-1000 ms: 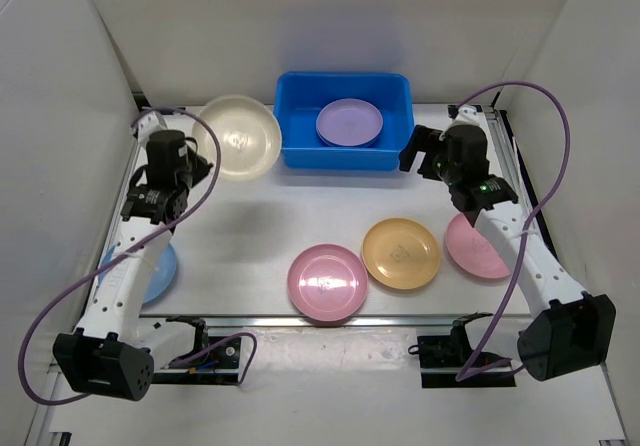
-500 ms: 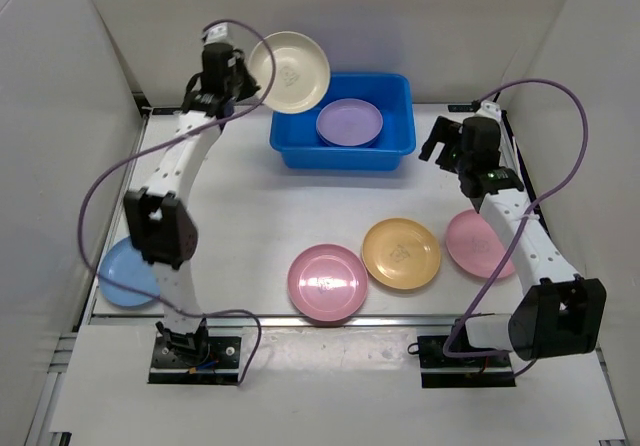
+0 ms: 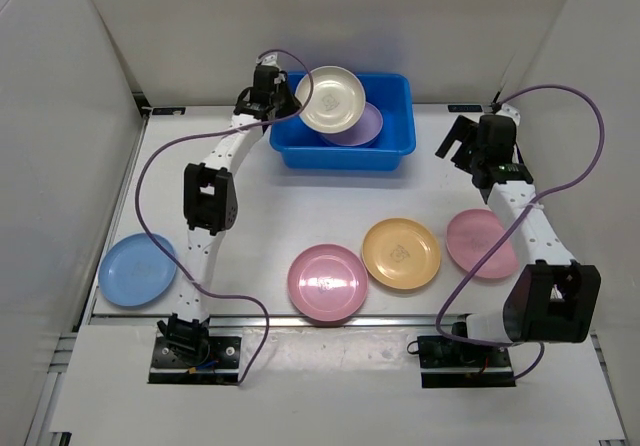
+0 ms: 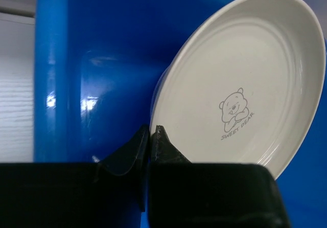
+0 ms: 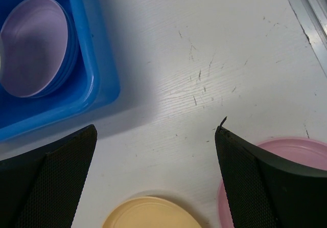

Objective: Place the plates into the plastic bin on the countertop

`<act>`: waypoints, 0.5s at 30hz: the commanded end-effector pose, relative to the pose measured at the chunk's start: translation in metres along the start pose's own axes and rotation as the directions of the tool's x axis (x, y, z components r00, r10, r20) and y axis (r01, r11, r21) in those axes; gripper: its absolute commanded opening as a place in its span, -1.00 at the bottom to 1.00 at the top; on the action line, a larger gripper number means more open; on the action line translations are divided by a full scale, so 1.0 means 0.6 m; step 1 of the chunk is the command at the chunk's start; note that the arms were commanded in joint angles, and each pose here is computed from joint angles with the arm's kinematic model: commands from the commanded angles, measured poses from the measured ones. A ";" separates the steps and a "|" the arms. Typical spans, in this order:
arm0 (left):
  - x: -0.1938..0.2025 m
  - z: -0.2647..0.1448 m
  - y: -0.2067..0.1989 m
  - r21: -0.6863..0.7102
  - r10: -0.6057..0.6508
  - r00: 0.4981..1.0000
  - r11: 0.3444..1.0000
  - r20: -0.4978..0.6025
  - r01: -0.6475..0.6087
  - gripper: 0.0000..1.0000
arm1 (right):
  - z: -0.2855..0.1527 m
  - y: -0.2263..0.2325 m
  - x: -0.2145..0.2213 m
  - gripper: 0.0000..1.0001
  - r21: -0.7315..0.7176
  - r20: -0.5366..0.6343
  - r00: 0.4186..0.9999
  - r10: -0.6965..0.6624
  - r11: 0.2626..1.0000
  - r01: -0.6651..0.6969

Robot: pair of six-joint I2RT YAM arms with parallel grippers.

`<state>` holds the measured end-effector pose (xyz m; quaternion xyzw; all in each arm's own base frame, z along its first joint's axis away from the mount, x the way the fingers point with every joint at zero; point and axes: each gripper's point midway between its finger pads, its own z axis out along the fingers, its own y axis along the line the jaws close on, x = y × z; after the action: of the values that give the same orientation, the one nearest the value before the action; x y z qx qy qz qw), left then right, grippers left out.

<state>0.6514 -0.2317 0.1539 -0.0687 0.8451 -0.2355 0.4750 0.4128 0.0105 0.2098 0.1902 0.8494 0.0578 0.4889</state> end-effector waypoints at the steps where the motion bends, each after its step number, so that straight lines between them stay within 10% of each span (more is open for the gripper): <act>1: -0.049 0.003 -0.077 0.149 -0.078 0.990 0.987 0.115 0.061 -0.81 | -0.001 0.013 -0.023 0.98 -0.019 0.010 1.000 0.018 1.000 -0.018; 15: 0.011 0.082 -0.063 0.135 -0.188 0.970 0.976 0.152 0.168 -0.61 | 0.015 0.010 0.005 0.98 -0.007 -0.052 0.998 0.042 0.999 -0.043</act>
<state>0.6760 -0.2724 0.0886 -0.1294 0.8186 -0.2850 0.4816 0.4115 0.0143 0.1879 0.1990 0.8677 0.0637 0.4510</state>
